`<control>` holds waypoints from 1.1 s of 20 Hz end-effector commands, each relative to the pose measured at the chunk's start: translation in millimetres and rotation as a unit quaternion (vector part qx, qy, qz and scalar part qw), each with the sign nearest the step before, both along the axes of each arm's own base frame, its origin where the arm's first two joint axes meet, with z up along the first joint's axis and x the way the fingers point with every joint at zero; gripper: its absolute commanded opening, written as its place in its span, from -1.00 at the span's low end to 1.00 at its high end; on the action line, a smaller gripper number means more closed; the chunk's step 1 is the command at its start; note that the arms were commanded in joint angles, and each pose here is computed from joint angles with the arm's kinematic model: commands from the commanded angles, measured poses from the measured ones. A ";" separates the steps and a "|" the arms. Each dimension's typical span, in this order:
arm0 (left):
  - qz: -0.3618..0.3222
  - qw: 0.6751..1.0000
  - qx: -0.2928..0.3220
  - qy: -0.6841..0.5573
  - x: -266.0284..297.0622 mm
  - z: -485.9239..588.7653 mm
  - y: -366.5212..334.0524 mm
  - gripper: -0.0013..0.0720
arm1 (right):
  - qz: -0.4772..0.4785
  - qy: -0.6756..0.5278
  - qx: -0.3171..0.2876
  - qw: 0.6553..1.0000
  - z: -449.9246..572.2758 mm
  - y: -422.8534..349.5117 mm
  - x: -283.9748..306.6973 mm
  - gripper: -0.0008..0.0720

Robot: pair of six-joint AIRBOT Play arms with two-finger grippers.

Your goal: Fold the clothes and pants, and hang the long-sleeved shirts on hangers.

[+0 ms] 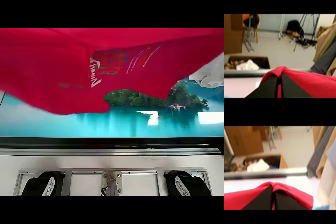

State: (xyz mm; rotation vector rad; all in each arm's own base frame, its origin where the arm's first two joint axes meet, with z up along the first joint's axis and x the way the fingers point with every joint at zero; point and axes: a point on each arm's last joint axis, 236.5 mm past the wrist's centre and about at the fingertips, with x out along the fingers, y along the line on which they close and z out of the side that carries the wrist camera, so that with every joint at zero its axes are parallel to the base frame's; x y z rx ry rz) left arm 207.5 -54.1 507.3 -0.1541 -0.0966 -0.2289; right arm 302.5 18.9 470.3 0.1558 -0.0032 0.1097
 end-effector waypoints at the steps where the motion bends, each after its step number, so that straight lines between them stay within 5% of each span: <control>1: 0.003 0.996 0.002 -0.094 -62.4 53.5 -5.1 -0.94 | -0.003 -0.070 -0.003 0.998 46.8 4.7 -61.0 -0.94; 8: -0.014 0.989 0.000 0.146 83.5 -55.9 3.5 -0.94 | 0.011 0.089 0.009 0.996 -33.8 4.4 6.3 -0.94; 15: -0.022 0.887 -0.042 0.459 247.3 -328.9 15.0 -0.94 | 0.036 0.448 0.020 0.893 -291.4 -4.7 153.5 -0.94; 22: -0.042 0.843 -0.037 0.535 327.9 -458.3 -13.3 -0.94 | 0.023 0.478 0.041 0.877 -412.4 -3.6 237.6 -0.94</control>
